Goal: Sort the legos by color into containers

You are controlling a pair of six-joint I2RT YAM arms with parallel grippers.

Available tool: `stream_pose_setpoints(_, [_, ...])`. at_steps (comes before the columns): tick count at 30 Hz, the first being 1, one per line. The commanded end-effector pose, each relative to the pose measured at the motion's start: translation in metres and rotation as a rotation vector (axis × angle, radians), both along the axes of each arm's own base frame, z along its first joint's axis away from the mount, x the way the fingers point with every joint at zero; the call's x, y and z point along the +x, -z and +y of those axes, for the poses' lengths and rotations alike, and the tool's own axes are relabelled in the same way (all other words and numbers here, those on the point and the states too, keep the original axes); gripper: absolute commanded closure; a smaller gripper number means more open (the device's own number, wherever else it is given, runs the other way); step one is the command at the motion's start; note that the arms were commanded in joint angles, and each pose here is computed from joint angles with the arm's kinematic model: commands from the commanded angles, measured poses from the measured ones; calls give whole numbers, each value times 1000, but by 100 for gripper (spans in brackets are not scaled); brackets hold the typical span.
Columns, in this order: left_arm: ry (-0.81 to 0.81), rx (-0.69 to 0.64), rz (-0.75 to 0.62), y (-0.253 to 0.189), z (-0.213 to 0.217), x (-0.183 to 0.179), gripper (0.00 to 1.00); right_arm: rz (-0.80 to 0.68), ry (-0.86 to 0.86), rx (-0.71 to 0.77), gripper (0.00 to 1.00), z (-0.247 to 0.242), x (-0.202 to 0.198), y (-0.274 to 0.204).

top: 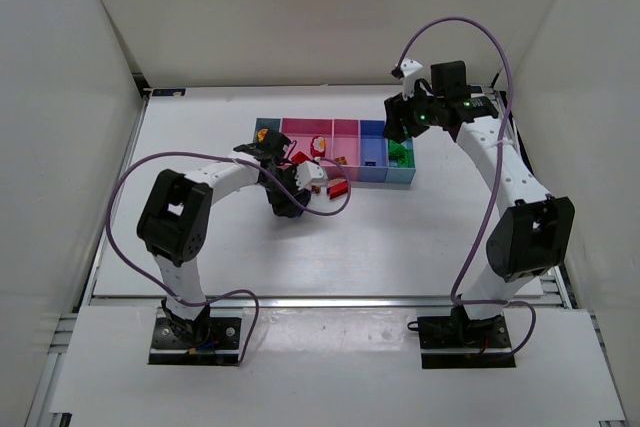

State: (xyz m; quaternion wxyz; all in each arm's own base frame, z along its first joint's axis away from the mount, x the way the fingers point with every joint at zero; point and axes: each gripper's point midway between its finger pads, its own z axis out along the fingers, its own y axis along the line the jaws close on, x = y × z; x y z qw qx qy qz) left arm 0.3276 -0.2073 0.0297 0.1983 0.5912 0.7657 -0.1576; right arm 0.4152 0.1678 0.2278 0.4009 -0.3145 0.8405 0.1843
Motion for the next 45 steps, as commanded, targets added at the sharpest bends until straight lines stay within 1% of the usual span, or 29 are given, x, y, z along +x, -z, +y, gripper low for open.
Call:
stream_pose_setpoints(1, [-21,-46,-26,-20,-1,4,59,-32,-8,37,34,5,6,-18])
stream_pose_setpoints(6, [-53,-123,-51,-48,0,0,65,34,-24,113,34,16,-5,-18])
stream_pose_setpoints(9, [-72,-194,-54,-66,-4,-8,69,113,-63,199,33,30,-21,-16])
stream_pose_setpoints(10, [-71,-234,-67,-80,-6,-14,69,143,-100,245,32,38,-29,-18])
stream_pose_setpoints(12, [-88,-280,-94,-97,-8,-18,71,198,-101,305,32,45,-35,-19])
stream_pose_setpoints(13, [-101,-323,-129,-115,-10,-19,72,224,-104,328,32,49,-39,-19])
stream_pose_setpoints(14, [-110,-337,-141,-119,-10,-21,73,280,-83,380,31,53,-43,-19])
stream_pose_setpoints(15, [-143,-351,-147,-125,-13,-23,74,302,-84,398,31,56,-46,-18])
stream_pose_setpoints(16, [-153,-372,-207,-140,-15,-20,75,342,-72,432,31,60,-48,-19])
stream_pose_setpoints(17, [-179,-352,-236,-140,-12,-20,75,367,-100,466,31,66,-52,-21])
stream_pose_setpoints(18, [-207,-357,-246,-144,-12,-20,76,388,-108,489,31,70,-53,-22])
stream_pose_setpoints(20, [-247,-353,-316,-156,-11,-16,76,435,-123,554,31,83,-55,-31])
stream_pose_setpoints(22, [-280,-362,-362,-166,-12,-13,77,493,-133,586,31,99,-58,-33])
stream_pose_setpoints(23, [-307,-351,-391,-171,-10,-11,78,488,-159,601,31,105,-58,-42])
stream_pose_setpoints(26, [-340,-347,-446,-180,-9,-7,78,544,-204,628,30,126,-65,-47])
stream_pose_setpoints(29, [-384,-328,-499,-186,-3,-3,79,559,-277,642,30,143,-77,-56])
stream_pose_setpoints(30, [-406,-310,-515,-185,3,-1,79,567,-294,643,29,147,-81,-56])
stream_pose_setpoints(35, [-444,-307,-571,-194,9,5,80,594,-350,638,27,160,-98,-53])
stream_pose_setpoints(41, [-448,-342,-606,-207,8,8,80,610,-369,619,26,173,-100,-42])
stream_pose_setpoints(45, [-446,-398,-620,-220,4,8,80,604,-388,614,26,180,-100,-43])
